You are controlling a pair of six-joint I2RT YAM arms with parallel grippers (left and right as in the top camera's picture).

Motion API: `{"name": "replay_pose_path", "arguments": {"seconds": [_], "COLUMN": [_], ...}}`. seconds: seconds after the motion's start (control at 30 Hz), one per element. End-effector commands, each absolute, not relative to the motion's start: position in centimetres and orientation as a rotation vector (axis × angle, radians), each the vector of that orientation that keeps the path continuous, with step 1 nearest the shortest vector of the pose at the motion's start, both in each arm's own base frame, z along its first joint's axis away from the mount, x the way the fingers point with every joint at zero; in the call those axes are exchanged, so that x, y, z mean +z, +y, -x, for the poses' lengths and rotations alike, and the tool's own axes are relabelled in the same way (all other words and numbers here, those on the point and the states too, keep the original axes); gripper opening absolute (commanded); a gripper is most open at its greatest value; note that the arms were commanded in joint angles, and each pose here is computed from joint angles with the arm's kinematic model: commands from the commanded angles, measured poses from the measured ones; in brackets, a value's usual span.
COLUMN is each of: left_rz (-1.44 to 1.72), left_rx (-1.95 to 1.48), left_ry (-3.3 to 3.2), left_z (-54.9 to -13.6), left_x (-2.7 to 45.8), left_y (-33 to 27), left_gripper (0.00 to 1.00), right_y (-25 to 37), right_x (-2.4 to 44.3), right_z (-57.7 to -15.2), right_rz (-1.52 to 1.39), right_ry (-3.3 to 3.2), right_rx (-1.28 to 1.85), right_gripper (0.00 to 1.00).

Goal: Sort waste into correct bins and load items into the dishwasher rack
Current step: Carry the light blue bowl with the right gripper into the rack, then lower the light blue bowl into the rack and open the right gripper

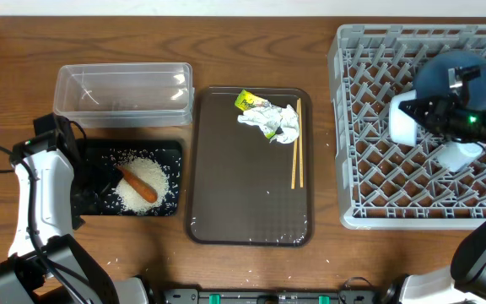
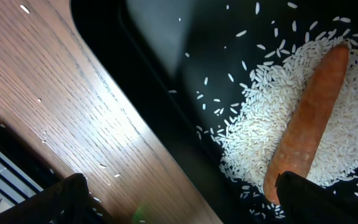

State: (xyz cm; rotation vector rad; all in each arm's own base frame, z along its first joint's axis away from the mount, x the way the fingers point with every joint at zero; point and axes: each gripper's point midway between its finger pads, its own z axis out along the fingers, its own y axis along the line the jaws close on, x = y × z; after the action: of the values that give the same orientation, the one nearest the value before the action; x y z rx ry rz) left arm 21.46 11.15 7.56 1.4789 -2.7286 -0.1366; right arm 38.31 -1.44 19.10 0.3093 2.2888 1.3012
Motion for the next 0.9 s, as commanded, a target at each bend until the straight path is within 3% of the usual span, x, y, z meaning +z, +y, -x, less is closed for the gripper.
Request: {"name": "replay_pose_path", "arguments": {"seconds": [0.0,0.3,0.87], "left_rz": [-1.49,-1.49,-1.49], "left_rx": [-0.15,-0.15,-0.15], "left_ry": [-2.717,-2.717,-2.717], "left_z": [-21.2,-21.2,-21.2], "left_x": [7.5,7.5,7.5], "left_y": [11.4,11.4,11.4], "left_gripper": [0.99,0.99,0.99], "right_y": [-0.5,-1.6,-5.7], "right_x": [20.7,17.2,16.4], "right_z": [-37.9,-37.7,-36.8], "right_rz": [-0.276,-0.41,-0.616], "right_ry": [2.172,2.299,2.287], "right_rx": [1.467,1.339,1.277], "right_gripper": [0.01,0.01,0.01]}}
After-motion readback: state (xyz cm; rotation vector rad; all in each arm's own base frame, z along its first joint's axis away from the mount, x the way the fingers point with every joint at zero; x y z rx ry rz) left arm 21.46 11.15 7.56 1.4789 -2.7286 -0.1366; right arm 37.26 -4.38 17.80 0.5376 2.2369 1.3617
